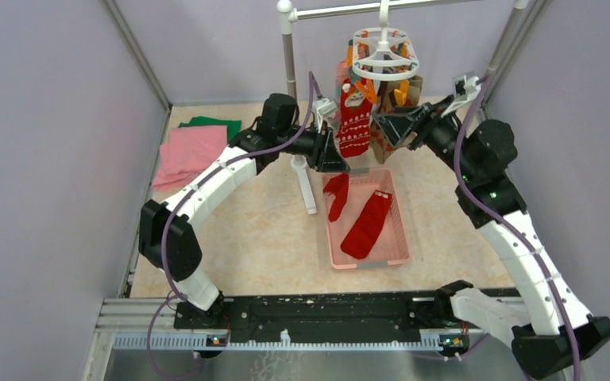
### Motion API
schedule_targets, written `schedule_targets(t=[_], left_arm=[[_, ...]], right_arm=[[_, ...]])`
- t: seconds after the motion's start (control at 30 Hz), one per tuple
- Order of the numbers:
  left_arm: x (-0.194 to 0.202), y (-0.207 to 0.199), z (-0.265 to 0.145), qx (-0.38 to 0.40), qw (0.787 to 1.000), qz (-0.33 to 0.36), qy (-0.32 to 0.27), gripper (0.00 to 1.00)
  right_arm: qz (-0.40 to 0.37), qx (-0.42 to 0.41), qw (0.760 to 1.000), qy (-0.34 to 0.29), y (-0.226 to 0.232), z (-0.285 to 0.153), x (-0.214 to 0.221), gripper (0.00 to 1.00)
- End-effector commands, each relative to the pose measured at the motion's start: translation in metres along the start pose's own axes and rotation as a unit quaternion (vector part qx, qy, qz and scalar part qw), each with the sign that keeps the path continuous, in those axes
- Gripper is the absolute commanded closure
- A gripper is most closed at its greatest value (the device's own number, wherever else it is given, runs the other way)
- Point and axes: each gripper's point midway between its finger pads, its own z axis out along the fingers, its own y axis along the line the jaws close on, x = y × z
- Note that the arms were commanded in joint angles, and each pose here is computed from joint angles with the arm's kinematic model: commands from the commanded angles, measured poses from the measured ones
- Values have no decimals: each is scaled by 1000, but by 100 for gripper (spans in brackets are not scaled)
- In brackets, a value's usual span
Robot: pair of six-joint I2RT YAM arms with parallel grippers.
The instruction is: Remove the socks clipped to the hanger
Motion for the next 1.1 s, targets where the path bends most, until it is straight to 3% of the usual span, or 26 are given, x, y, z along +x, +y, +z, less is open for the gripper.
schedule_targets(t=[0.0,0.07,0.2,0.3,0.5,0.6,0.73,0.87,0.97,1.0,1.07], left_arm=[[-9,-12,-4,12,999,35,-13,53],[-8,-14,-4,18,999,35,-12,46],[-6,-20,-1,24,999,36,-10,3],[-9,-26,-3,31,999,33,-11,1],[-10,-46,-12,60,998,34,-7,1],[-9,-54,-16,74,996,40,-2,1],[-10,-57,-17,79,996,44,-2,1],[-13,-59,-18,80,996,45,-4,1],[-14,-60,-18,85,996,41,-4,1],[-13,-61,-18,86,995,40,-4,1],[-13,-62,-19,90,995,40,-4,1]], right_arm=[[-34,64,997,-13,-14,-32,-1,30],[-52,102,993,-18,-27,-44,1,31],[-93,162,982,-15,-58,-53,6,28],[-113,172,978,-10,-77,-40,7,28],[-148,156,977,-18,-100,-13,5,38],[-145,118,982,-10,-92,-2,11,58],[-127,92,988,-8,-85,0,20,100],[-108,70,992,-5,-73,-5,27,100],[-119,111,987,-9,-81,-18,23,100],[-125,135,983,-16,-88,-25,18,93],[-132,172,976,-23,-101,-36,11,59]])
